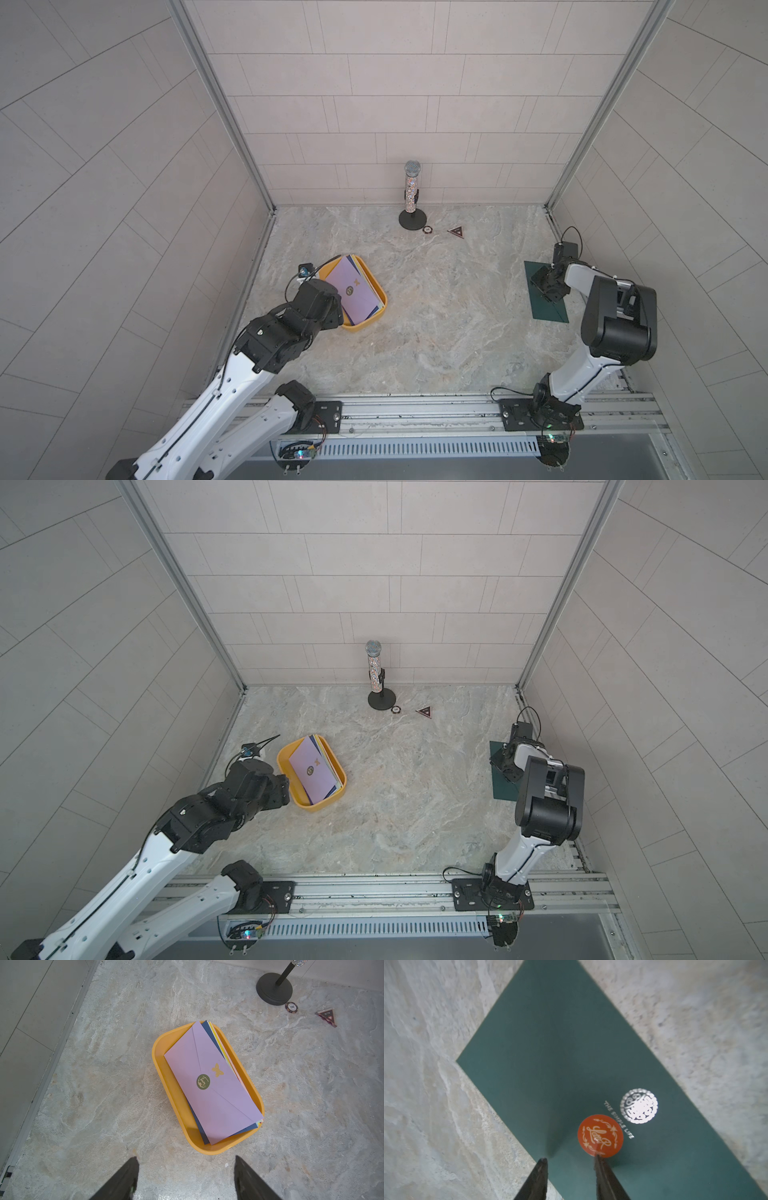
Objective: Put the sealed envelopes into the storage box
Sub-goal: Move the envelope to the center of the board.
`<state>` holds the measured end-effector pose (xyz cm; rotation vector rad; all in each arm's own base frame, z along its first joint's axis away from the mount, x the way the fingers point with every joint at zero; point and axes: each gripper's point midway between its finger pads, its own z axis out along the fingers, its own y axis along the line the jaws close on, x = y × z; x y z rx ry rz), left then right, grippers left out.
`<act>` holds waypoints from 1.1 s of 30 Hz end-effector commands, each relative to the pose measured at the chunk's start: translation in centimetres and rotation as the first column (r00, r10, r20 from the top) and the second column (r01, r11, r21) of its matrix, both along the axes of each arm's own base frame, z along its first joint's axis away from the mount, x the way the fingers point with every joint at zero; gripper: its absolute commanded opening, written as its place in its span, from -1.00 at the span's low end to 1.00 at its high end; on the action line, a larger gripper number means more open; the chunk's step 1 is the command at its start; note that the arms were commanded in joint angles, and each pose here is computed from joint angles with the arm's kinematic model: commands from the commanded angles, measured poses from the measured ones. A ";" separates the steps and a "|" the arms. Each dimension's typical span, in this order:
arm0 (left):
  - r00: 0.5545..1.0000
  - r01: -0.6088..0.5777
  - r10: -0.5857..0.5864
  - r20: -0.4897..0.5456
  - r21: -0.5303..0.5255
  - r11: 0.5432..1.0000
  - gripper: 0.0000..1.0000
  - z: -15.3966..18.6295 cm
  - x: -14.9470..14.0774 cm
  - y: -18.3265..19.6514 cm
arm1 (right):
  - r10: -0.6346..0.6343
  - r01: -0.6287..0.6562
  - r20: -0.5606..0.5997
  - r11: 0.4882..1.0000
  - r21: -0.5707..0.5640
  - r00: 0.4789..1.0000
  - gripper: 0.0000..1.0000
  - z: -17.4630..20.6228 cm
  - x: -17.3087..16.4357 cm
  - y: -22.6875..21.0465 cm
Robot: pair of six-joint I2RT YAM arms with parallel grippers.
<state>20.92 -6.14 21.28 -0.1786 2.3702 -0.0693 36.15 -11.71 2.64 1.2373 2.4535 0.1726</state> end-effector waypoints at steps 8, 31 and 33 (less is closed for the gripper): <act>1.000 0.017 -0.017 -0.007 0.012 1.000 0.53 -0.4 -0.1 -0.1 | 0.372 -0.353 -0.087 0.919 0.176 0.924 -0.19 -1.4 0.0 13.8; 0.999 0.045 -0.045 0.003 0.039 0.998 0.53 -0.3 -0.4 -0.7 | 0.553 -0.554 0.051 0.833 -0.006 0.831 -0.16 6.1 -1.8 19.3; 0.999 0.047 -0.046 -0.022 0.055 0.997 0.53 -0.9 -0.2 -0.9 | 0.476 -0.476 0.023 0.879 -0.004 0.879 -0.15 5.3 -1.6 15.7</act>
